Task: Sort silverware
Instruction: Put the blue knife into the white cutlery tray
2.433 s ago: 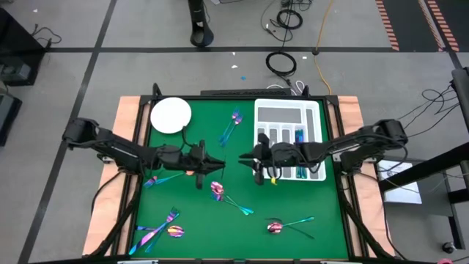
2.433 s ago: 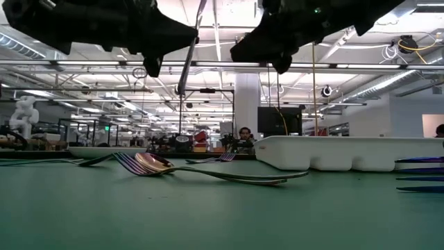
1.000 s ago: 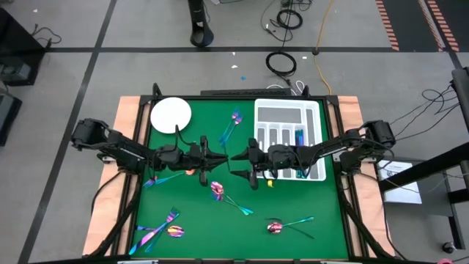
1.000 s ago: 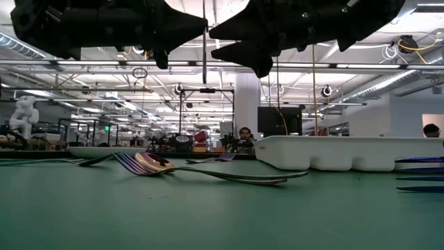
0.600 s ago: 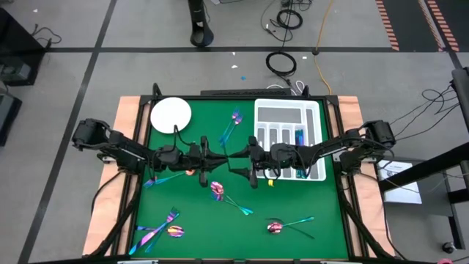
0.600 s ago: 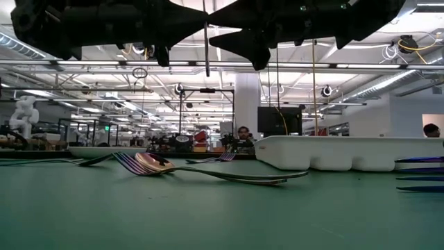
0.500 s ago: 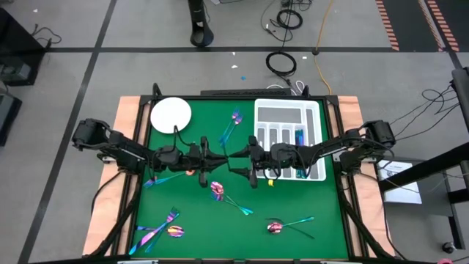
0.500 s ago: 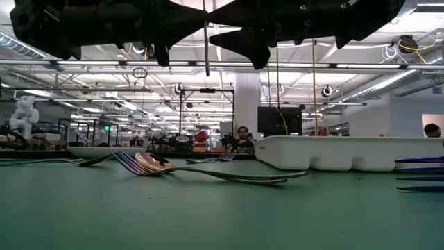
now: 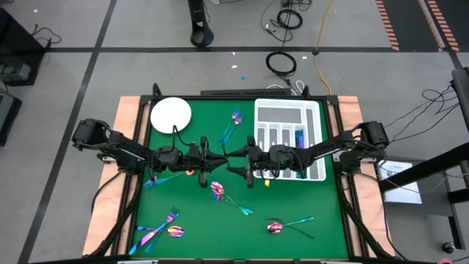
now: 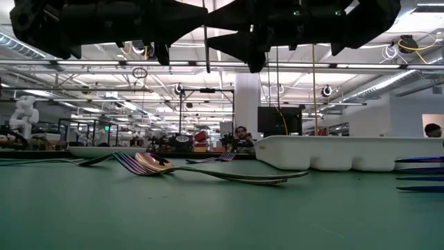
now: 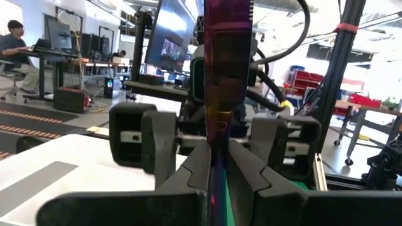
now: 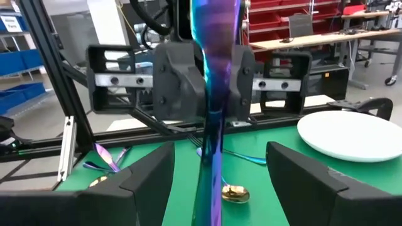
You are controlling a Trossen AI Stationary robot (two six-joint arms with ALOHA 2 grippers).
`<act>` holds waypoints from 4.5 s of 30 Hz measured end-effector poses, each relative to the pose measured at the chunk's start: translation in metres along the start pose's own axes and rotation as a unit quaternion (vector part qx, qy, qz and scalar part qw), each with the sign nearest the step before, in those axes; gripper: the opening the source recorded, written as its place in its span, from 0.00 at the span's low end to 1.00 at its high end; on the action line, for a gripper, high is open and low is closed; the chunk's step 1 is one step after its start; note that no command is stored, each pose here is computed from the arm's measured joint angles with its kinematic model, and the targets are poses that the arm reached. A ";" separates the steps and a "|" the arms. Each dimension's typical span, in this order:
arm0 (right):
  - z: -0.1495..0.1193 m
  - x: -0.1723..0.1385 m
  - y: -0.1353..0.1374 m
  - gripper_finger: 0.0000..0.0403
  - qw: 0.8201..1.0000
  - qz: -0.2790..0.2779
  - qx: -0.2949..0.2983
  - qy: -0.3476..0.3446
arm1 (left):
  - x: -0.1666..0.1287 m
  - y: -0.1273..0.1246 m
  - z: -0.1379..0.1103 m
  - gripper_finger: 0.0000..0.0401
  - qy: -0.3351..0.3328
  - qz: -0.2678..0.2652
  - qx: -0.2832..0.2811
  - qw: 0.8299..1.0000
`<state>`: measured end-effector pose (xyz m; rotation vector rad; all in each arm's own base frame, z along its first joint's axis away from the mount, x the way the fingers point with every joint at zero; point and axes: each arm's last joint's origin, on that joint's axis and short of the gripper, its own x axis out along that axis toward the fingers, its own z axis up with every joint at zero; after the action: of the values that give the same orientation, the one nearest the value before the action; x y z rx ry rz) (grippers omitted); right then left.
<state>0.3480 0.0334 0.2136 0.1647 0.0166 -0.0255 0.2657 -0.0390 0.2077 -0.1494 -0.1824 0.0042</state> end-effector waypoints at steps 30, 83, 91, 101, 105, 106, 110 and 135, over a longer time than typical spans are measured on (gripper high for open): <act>0.000 0.001 -0.001 0.60 1.000 -0.001 0.003 -0.007 | 0.009 -0.002 -0.006 0.07 0.011 -0.010 -0.006 1.000; -0.006 -0.006 -0.003 0.03 0.997 -0.017 -0.012 0.081 | 0.019 0.005 -0.023 0.31 0.082 0.039 0.023 0.996; 0.012 -0.020 -0.004 0.02 0.995 -0.052 0.003 0.090 | 0.008 0.007 -0.010 0.46 0.133 0.076 0.057 0.987; 0.008 -0.043 -0.030 0.02 0.955 -0.178 0.129 0.199 | -0.035 -0.005 0.036 0.47 0.182 0.120 0.087 0.972; 0.025 -0.068 -0.044 0.02 0.928 -0.226 0.195 0.222 | -0.051 -0.015 0.050 0.47 0.172 0.129 0.093 0.972; 0.028 -0.075 -0.047 0.02 0.919 -0.241 0.209 0.230 | -0.055 -0.017 0.052 0.47 0.171 0.130 0.095 0.972; 0.033 -0.108 -0.060 0.03 0.867 -0.302 0.275 0.286 | -0.062 -0.024 0.059 0.47 0.160 0.129 0.103 0.973; -0.009 -0.168 -0.086 0.04 0.621 -0.476 0.445 0.437 | -0.066 -0.030 0.063 0.47 0.150 0.109 0.104 0.977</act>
<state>0.1774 -0.0459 0.1935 1.1624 1.1112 -1.0554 0.1890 -0.0608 0.2616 0.0402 0.1364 0.2185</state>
